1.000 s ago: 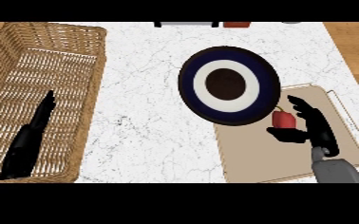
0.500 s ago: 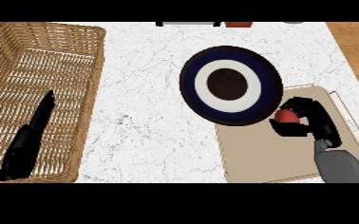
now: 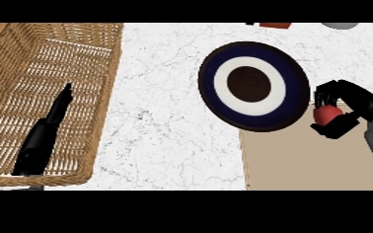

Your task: Pick the bell pepper from the tray and place it in the plate

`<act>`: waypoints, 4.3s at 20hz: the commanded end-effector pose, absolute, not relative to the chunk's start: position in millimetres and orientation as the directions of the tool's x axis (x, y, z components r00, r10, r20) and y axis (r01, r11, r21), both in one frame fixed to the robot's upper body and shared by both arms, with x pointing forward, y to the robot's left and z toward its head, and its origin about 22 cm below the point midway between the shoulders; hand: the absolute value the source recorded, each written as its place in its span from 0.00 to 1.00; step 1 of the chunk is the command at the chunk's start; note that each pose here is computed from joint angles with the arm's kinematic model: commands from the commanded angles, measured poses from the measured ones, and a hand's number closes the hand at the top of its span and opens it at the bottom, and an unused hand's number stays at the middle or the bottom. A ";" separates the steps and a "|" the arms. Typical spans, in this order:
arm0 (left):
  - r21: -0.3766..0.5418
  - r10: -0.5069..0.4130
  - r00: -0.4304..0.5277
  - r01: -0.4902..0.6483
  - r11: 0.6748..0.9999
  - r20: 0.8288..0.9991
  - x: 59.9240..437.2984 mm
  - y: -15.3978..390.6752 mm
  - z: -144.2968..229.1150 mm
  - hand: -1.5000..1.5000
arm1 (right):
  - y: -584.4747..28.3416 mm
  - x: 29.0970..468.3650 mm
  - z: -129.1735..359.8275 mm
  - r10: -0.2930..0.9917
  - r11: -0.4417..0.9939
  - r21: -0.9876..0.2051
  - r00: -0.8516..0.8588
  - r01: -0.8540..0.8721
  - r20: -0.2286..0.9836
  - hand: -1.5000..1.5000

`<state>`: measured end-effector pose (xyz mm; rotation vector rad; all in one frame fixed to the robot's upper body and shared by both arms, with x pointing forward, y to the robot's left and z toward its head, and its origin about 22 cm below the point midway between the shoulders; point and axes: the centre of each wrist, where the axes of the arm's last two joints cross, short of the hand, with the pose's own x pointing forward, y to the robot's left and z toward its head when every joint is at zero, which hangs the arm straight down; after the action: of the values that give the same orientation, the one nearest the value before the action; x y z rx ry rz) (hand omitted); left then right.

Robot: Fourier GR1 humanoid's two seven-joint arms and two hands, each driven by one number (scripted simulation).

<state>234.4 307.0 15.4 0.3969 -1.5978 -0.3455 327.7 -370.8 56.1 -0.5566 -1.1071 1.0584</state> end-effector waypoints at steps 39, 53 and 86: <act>0.462 -0.463 0.009 -0.081 0.883 0.886 220.2 328.6 -9.5 0.50 | -267.2 466.6 172.2 0.417 0.498 -0.665 -0.519 -0.556 0.746 1.00; 0.474 -0.474 0.031 -0.080 0.877 0.880 216.9 334.4 -2.6 0.50 | -198.4 460.5 91.7 0.480 0.489 -0.503 -0.262 -0.713 0.837 0.00; 0.464 -0.466 -0.040 -0.038 0.885 0.884 236.8 308.3 6.9 0.50 | -406.9 414.1 104.3 -0.011 0.931 -0.024 -0.093 -0.363 0.996 0.00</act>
<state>241.5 310.2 14.5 0.4247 -1.5954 -0.3357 424.0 -385.9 102.3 0.2628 -1.6114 0.2842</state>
